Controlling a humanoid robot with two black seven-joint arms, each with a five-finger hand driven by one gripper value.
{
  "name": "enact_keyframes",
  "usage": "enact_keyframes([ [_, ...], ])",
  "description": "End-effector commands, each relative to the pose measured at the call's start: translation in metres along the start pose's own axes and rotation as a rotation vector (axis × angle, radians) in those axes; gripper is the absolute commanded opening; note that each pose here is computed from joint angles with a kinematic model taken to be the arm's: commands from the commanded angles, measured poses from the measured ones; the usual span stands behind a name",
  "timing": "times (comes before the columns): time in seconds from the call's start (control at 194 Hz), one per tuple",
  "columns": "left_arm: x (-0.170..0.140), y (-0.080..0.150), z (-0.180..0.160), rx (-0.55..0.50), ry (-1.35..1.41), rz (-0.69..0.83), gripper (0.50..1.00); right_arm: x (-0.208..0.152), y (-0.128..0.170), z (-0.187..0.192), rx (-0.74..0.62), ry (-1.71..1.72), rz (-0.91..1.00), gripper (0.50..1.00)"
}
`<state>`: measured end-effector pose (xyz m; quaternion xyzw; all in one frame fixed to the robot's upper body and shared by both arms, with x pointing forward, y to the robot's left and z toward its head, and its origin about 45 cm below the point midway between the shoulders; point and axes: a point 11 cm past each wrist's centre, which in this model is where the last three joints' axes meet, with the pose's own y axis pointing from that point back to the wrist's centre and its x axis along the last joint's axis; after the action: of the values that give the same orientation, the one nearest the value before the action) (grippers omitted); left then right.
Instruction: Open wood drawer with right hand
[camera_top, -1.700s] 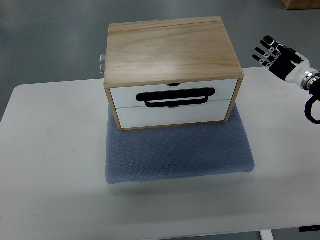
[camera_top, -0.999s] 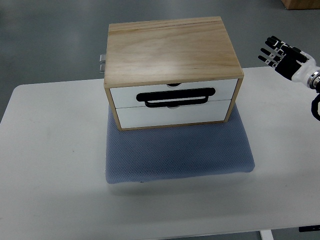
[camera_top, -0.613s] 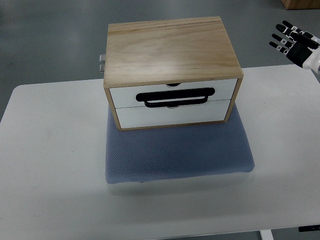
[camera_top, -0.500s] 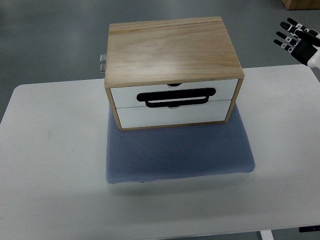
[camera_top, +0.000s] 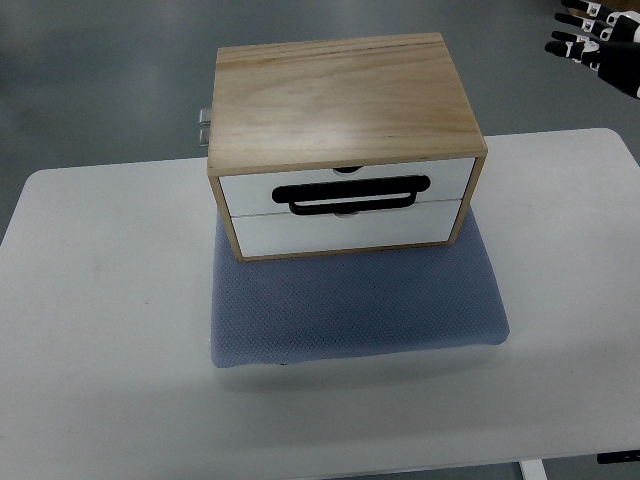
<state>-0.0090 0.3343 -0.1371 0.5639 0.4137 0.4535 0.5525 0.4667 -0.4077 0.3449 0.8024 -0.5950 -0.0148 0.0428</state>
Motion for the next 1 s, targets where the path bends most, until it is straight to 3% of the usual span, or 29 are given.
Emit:
enact_keyframes([
  [0.0,0.0,0.0,0.0,0.0,0.0,0.0,1.0,-0.009,0.006,-0.025,0.031,0.128,-0.057,0.926],
  [0.16,0.0,0.0,0.0,0.0,0.0,0.0,1.0,-0.03,0.012,-0.052,0.029,0.301,-0.153,0.926],
  [0.381,0.0,0.0,0.0,0.0,0.0,0.0,1.0,-0.102,0.015,-0.075,0.059,0.488,-0.389,0.926],
  [0.664,0.0,0.0,0.0,0.0,0.0,0.0,1.0,-0.202,0.037,-0.066,0.077,0.599,-0.712,0.928],
  [0.994,0.0,0.0,0.0,0.0,0.0,0.0,1.0,-0.254,0.043,-0.032,0.022,0.67,-0.943,0.938],
])
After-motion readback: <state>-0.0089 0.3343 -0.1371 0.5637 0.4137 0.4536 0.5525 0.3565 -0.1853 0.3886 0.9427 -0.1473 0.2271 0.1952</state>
